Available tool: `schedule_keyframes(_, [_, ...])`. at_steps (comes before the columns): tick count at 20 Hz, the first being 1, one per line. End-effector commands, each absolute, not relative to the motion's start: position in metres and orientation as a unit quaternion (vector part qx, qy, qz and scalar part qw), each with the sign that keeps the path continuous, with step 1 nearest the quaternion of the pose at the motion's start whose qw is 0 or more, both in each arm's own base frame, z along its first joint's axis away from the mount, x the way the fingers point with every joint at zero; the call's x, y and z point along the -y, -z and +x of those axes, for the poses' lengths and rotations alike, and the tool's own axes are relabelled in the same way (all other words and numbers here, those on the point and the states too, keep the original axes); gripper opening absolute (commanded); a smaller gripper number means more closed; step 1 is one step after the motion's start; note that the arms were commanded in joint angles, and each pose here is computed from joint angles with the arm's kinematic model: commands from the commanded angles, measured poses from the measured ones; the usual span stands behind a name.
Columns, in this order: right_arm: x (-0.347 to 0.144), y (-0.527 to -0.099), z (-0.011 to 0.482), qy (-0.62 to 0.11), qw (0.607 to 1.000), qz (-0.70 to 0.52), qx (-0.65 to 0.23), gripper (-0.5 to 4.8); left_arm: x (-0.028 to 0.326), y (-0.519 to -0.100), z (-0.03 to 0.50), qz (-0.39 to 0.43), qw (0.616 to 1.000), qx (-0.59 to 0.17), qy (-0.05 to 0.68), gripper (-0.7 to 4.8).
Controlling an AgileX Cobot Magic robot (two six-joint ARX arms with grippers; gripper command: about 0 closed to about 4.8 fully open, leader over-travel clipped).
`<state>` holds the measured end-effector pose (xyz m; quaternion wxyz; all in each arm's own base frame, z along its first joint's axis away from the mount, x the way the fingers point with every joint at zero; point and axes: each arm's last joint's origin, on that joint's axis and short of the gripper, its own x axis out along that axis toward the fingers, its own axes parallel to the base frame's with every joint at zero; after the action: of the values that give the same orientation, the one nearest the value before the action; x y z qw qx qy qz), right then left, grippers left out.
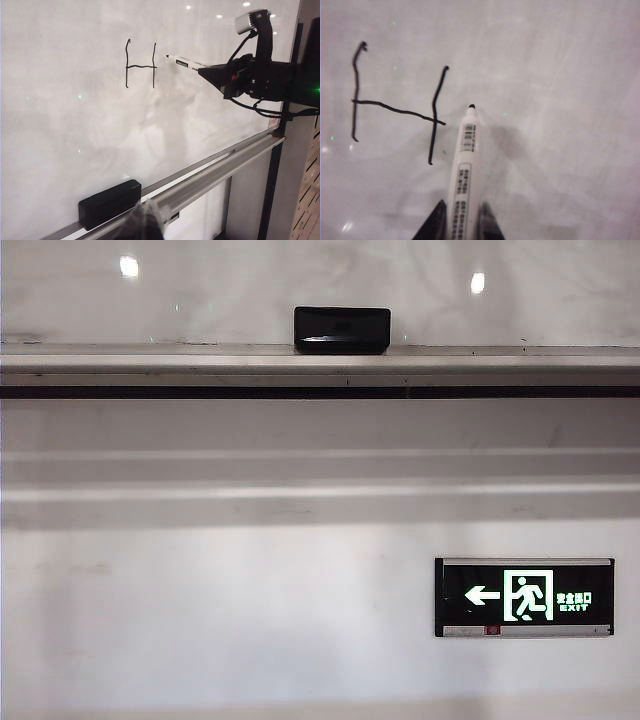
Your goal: Take a marker from the whiteboard tray, write "Hi!" on the whiteboard, and then put the marker back vertically into the whiteboard tray.
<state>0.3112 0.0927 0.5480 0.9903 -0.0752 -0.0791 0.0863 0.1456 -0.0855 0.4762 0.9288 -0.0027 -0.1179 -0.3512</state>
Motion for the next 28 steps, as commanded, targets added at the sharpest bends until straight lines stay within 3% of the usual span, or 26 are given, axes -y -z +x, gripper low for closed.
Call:
schedule_keyframes(1, [-0.094, -0.551, 0.312, -0.085, 0.989, -0.075, 0.096, -0.01, 0.085, -0.479, 0.144, -0.004, 0.927, 0.128, 0.353, -0.05])
schedule_keyframes(21, [-0.095, -0.527, 0.319, -0.084, 0.992, -0.096, -0.013, -0.01, 0.085, -0.479, 0.144, -0.004, 0.927, 0.128, 0.353, -0.06])
schedule_keyframes(24, [-0.093, -0.533, 0.312, -0.082, 0.992, -0.093, 0.002, -0.01, 0.085, -0.479, 0.144, -0.003, 0.927, 0.128, 0.353, -0.06])
schedule_keyframes(28, [-0.088, -0.556, 0.296, -0.076, 0.991, -0.076, 0.082, -0.01, 0.085, -0.479, 0.144, -0.003, 0.927, 0.128, 0.353, -0.06])
